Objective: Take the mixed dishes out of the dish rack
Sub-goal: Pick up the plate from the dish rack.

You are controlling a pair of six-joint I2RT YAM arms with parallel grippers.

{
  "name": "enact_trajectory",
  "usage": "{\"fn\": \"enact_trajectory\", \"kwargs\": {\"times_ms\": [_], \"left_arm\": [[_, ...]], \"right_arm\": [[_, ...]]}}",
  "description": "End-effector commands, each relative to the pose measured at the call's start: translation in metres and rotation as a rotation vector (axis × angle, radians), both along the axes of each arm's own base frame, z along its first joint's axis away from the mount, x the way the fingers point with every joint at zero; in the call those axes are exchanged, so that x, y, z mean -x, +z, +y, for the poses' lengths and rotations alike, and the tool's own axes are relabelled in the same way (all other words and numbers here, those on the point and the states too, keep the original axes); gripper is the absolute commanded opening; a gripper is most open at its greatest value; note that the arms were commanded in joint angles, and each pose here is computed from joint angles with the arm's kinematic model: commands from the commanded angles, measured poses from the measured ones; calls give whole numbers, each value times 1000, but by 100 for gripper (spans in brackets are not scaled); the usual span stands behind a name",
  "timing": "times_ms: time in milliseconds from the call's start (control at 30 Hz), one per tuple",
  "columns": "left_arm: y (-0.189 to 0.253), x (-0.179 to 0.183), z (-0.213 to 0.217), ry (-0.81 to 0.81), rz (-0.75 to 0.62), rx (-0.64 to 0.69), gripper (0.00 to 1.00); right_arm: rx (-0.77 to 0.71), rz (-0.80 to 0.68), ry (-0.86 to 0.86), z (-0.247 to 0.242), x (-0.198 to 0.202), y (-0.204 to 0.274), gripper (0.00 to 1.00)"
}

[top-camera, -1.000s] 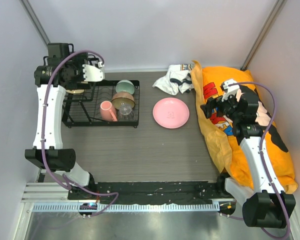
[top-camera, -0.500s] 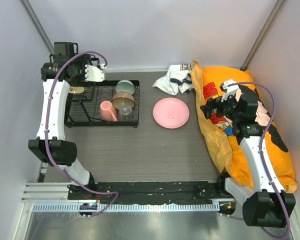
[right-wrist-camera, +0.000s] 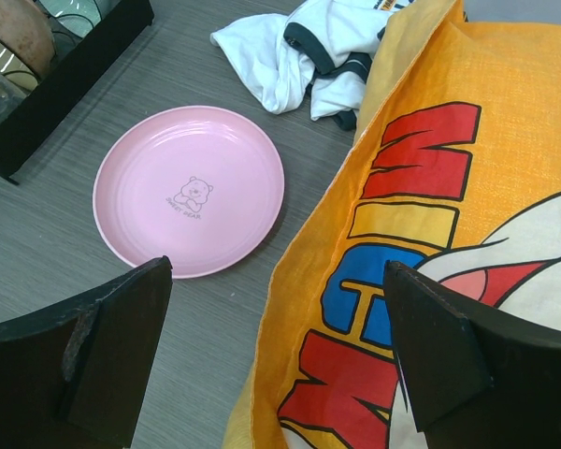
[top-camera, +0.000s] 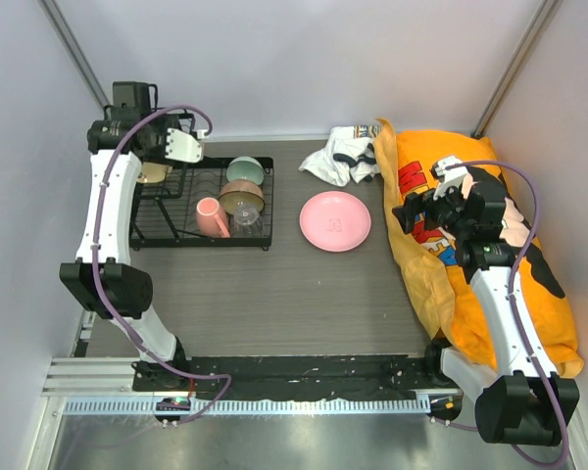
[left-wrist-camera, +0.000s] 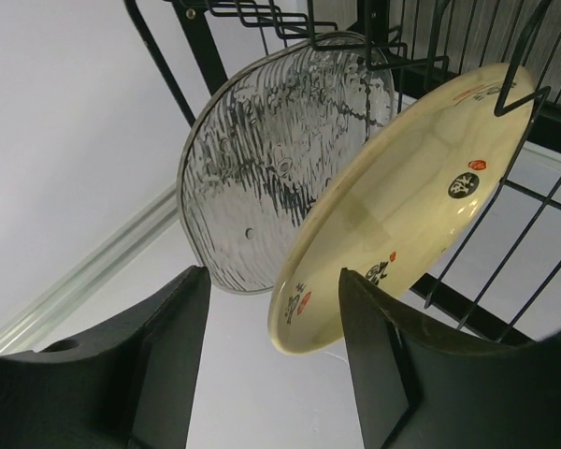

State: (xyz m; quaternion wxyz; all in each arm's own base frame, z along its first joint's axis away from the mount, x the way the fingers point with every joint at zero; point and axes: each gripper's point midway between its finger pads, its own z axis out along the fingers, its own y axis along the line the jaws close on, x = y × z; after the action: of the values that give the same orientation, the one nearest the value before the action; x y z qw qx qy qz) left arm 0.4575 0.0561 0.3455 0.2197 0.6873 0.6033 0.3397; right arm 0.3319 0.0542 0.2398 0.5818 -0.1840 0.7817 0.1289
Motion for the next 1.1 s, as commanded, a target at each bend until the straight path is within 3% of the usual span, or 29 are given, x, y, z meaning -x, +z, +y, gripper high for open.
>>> {"fn": "enact_trajectory", "kwargs": {"times_ms": [0,200,367,533,733,1067], "left_arm": [[2,-5,12,13,2,-73,60],[-1,-8,15,21,19,-105,47],[-1,-8,18,21,23,-126,23],[4,-4,17,13,11,-134,10],[17,0,13,-7,-30,-123,3],[54,-1,10,15,-144,-73,2]], "right_arm": [[8,-58,8,0,-4,20,100],[8,-57,10,0,-4,20,100],[9,-55,7,-1,-5,19,100],[7,-48,11,0,-5,17,100],[8,-48,10,0,-5,18,100],[7,-49,11,0,-5,18,100]]}}
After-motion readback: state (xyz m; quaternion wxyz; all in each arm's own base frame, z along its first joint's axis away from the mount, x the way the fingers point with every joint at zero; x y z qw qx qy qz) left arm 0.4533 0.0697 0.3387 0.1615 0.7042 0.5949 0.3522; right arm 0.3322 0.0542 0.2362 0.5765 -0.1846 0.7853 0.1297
